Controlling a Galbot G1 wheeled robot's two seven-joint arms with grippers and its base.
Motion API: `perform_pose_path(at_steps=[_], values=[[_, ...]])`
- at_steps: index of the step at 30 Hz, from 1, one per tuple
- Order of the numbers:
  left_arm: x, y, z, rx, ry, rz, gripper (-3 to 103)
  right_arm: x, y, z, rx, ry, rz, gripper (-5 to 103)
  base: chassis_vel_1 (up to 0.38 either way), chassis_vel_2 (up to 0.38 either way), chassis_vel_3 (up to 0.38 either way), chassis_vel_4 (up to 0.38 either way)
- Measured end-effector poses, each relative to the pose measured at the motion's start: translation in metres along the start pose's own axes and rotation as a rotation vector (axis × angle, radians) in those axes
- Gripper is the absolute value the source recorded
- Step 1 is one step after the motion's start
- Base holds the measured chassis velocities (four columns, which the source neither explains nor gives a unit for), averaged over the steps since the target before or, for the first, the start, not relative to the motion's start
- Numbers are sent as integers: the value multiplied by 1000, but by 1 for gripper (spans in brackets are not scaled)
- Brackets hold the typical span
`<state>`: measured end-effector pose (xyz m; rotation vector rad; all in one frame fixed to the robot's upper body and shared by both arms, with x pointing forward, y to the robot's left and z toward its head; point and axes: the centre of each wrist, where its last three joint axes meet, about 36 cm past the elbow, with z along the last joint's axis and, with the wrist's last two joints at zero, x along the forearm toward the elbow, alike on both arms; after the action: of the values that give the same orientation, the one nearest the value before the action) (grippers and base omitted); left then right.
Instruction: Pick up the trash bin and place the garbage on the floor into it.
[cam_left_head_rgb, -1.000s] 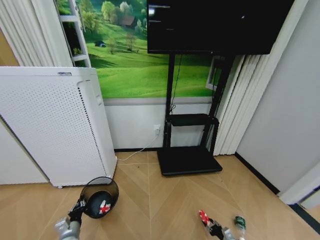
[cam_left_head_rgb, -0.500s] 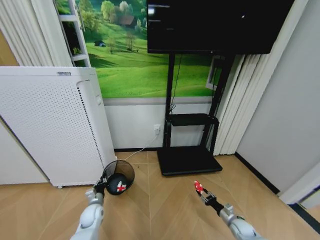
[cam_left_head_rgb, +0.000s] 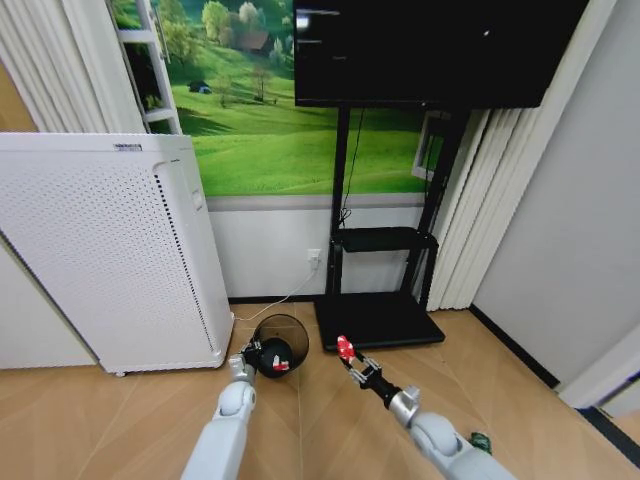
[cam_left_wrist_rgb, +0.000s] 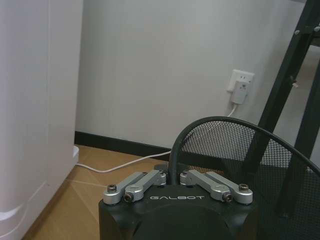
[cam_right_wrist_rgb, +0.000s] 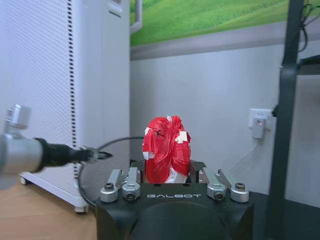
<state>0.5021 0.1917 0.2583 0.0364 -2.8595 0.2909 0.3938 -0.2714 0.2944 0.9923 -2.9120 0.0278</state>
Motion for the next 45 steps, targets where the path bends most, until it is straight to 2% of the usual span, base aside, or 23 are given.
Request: perform_pose_path(at_steps=[6, 7, 8, 10, 14, 22, 23, 24, 27, 29, 30, 31, 34, 35, 39, 45], values=[[2, -21, 6, 16, 23, 21, 6, -17, 15, 2, -16, -13, -33, 46, 0, 0, 0, 0], [6, -32, 12, 26, 46, 29, 6, -33, 19, 10, -26, -9, -42, 46, 0, 0, 0, 0], [6, -32, 12, 26, 46, 29, 6, -33, 19, 10, -26, -9, -42, 46, 0, 0, 0, 0], [11, -46, 21, 34, 66, 42, 6, -58, 24, 18, -40, -10, -48, 46, 0, 0, 0, 0], [17, -53, 29, 36, 86, 50, 6, -83, 26, 16, -49, -27, -52, 46, 0, 0, 0, 0], [17, -50, 31, 44, 95, 41, 6, -91, 13, 6, -45, -21, -44, 44, 0, 0, 0, 0], [16, -50, 29, 46, 93, 40, 6, -89, 10, 6, -40, -17, -41, 50, 0, 0, 0, 0], [16, -50, 29, 46, 93, 40, 6, -89, 10, 6, -40, -17, -41, 50, 0, 0, 0, 0], [14, -50, 26, 52, 88, 41, 6, -85, 4, 7, -32, -8, -34, 66, 0, 0, 0, 0], [14, -50, 25, 52, 88, 41, 6, -84, 3, 7, -31, -6, -33, 66, 0, 0, 0, 0], [14, -50, 26, 52, 89, 41, 6, -83, 2, 8, -32, -4, -33, 77, 0, 0, 0, 0], [14, -49, 26, 51, 91, 42, 6, -82, 3, 8, -34, -4, -33, 83, 0, 0, 0, 0], [13, -48, 26, 52, 90, 39, 6, -82, 6, 9, -39, -4, -35, 88, 0, 0, 0, 0], [13, -48, 26, 52, 89, 40, 6, -82, 6, 10, -40, -2, -36, 93, 0, 0, 0, 0], [12, -45, 26, 49, 88, 39, 6, -81, 9, 13, -44, 4, -37, 99, 0, 0, 0, 0], [14, -40, 25, 47, 84, 34, 6, -86, 13, 14, -51, 1, -41, 100, 0, 0, 0, 0]])
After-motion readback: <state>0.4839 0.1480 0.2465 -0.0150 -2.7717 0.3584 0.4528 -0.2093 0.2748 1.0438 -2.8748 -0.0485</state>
